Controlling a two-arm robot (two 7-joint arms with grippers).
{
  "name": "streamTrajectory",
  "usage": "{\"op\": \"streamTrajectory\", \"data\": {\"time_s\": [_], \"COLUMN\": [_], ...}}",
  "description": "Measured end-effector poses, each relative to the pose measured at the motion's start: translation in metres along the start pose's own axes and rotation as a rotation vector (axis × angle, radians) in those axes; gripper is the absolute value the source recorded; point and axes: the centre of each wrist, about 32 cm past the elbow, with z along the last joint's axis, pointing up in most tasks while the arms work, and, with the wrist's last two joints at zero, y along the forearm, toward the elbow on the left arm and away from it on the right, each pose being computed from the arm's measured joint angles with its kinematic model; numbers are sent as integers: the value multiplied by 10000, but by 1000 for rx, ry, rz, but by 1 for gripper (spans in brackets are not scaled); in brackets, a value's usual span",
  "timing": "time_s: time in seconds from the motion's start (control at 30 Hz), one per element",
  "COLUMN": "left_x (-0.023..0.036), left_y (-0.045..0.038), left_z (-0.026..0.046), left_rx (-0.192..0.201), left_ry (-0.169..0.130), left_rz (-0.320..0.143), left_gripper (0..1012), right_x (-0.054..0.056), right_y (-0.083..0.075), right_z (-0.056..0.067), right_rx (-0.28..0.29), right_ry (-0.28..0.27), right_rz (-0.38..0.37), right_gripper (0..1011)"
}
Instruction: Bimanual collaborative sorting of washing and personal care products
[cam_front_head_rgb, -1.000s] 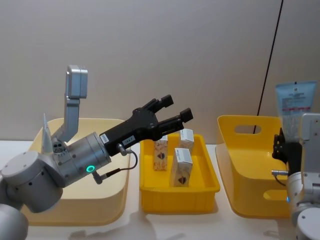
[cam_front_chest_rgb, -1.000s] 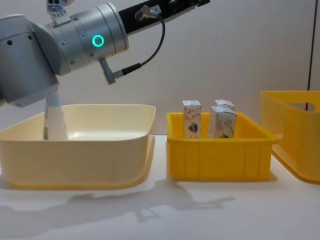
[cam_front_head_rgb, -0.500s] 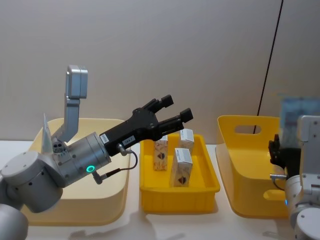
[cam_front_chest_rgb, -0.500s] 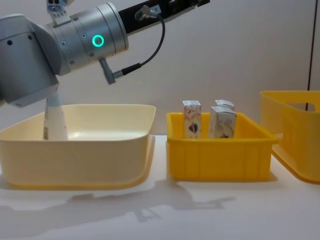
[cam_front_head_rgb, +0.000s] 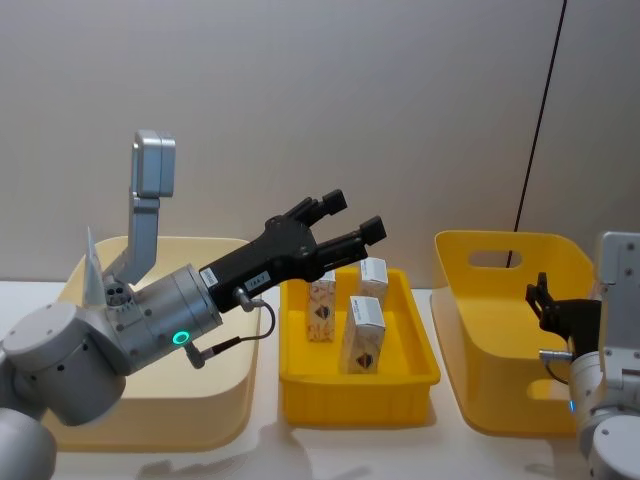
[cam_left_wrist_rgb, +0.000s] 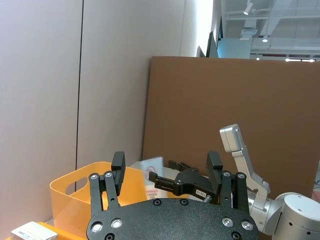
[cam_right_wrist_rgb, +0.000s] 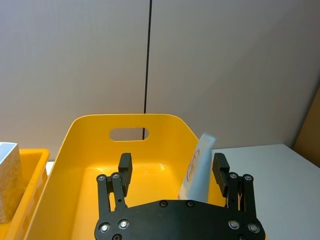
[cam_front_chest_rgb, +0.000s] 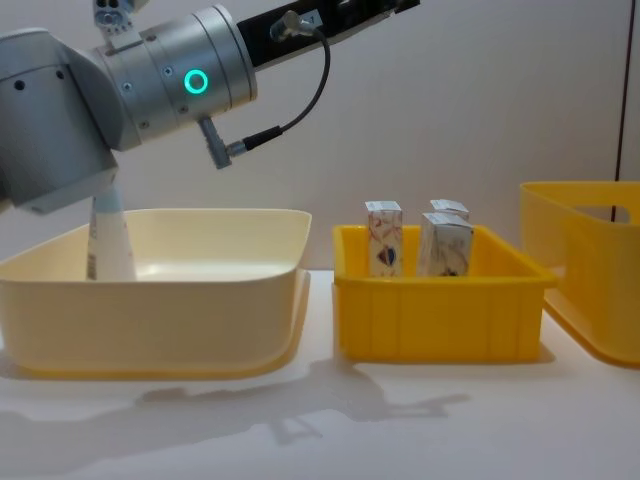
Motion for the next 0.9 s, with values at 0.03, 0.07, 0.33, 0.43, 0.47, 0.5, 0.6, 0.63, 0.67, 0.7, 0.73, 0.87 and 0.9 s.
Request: {"op": "streamTrajectory", "data": {"time_s": [0.03, 0.07, 0.33, 0.43, 0.47, 0.5, 0.6, 0.63, 0.67, 0.7, 0.73, 0.87, 0.9], "left_x": [0, 0, 0, 0, 0, 0, 0, 0, 0, 0, 0, 0, 0], "left_y": [0, 0, 0, 0, 0, 0, 0, 0, 0, 0, 0, 0, 0], "left_z": [0, 0, 0, 0, 0, 0, 0, 0, 0, 0, 0, 0, 0], "left_rx": [0, 0, 0, 0, 0, 0, 0, 0, 0, 0, 0, 0, 0], "left_ry": [0, 0, 0, 0, 0, 0, 0, 0, 0, 0, 0, 0, 0], "left_rz": [0, 0, 0, 0, 0, 0, 0, 0, 0, 0, 0, 0, 0], "left_gripper": [1003, 1003, 1003, 1003, 1004, 1003, 1003, 1003, 1003, 1004, 1003, 1003, 1003], "right_x": [0, 0, -1, -1, -1, -1, 5, 5, 8, 15, 18, 41, 46], "right_y": [0, 0, -1, -2, -2, -3, -13, -13, -20, -27, -31, -59, -65], "right_z": [0, 0, 0, 0, 0, 1, 2, 2, 4, 8, 10, 18, 19], "right_rx": [-1, -1, -5, -6, -5, -5, 7, 7, 16, 26, 34, 61, 67], "right_ry": [0, 0, 2, 2, 2, 3, 12, 12, 18, 27, 33, 60, 66], "right_rz": [0, 0, 1, 1, 2, 3, 11, 11, 17, 24, 31, 58, 64], "right_gripper": [1001, 1001, 1001, 1001, 1001, 1001, 1001, 1001, 1001, 1001, 1001, 1001, 1001]}}
